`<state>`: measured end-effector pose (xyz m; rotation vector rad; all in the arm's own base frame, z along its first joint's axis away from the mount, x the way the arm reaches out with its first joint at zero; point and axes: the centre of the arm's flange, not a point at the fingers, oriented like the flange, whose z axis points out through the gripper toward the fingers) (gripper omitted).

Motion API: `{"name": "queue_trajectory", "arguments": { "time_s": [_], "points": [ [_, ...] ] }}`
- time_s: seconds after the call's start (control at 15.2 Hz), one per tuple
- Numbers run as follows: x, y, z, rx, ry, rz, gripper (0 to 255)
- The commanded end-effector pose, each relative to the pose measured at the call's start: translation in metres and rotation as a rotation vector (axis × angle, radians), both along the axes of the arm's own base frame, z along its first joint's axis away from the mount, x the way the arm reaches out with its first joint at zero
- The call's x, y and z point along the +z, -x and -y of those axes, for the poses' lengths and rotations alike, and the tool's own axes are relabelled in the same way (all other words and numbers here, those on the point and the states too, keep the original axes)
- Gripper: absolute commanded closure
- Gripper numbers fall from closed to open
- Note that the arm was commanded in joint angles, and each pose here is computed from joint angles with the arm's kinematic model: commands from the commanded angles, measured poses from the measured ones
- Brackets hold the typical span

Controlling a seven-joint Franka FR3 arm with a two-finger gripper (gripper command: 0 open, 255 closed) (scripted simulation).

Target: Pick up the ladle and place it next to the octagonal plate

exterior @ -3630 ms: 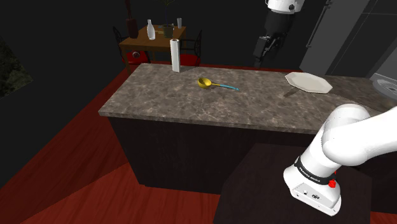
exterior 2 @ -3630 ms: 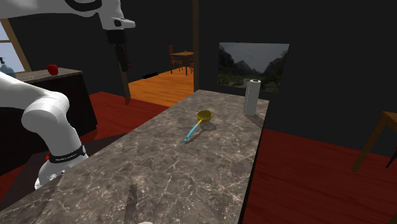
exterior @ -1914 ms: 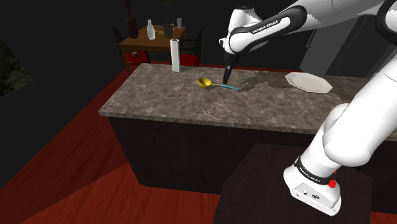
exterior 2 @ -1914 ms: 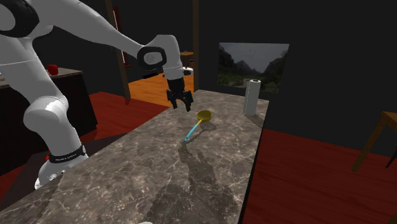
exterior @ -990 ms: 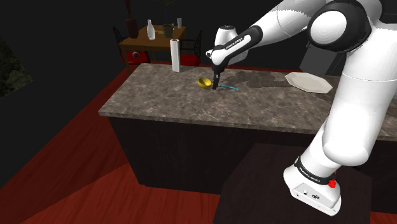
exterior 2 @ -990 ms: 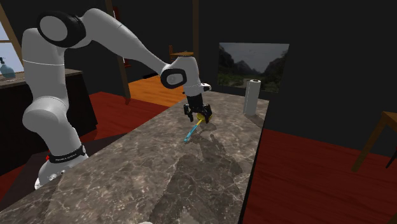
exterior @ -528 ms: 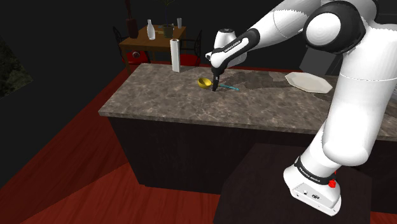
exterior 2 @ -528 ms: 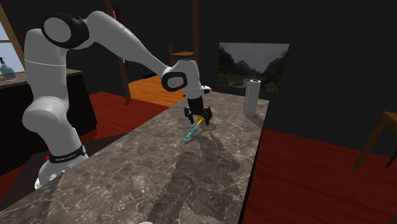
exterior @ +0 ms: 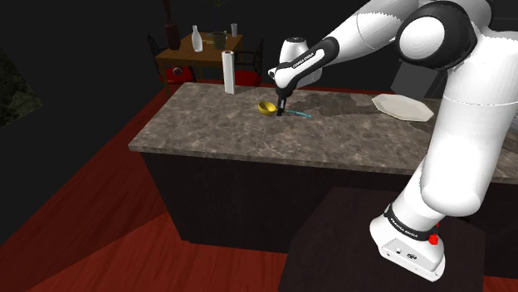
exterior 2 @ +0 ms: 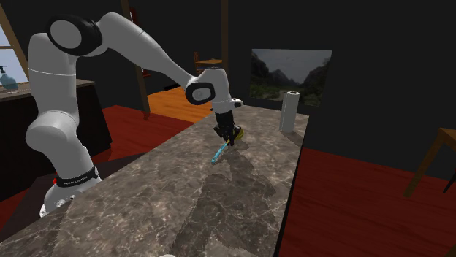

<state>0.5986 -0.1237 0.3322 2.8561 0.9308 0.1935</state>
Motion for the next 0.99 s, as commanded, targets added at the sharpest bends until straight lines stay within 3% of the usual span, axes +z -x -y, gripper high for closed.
{"name": "queue_trajectory", "arguments": {
  "time_s": [0.0,0.2,0.92],
  "points": [
    [0.0,0.0,0.0,0.0,0.0,-0.001,255],
    [-0.001,0.0,0.0,0.0,0.0,-0.001,255],
    [0.057,0.0,0.0,0.0,0.0,-0.001,255]
  ]
}}
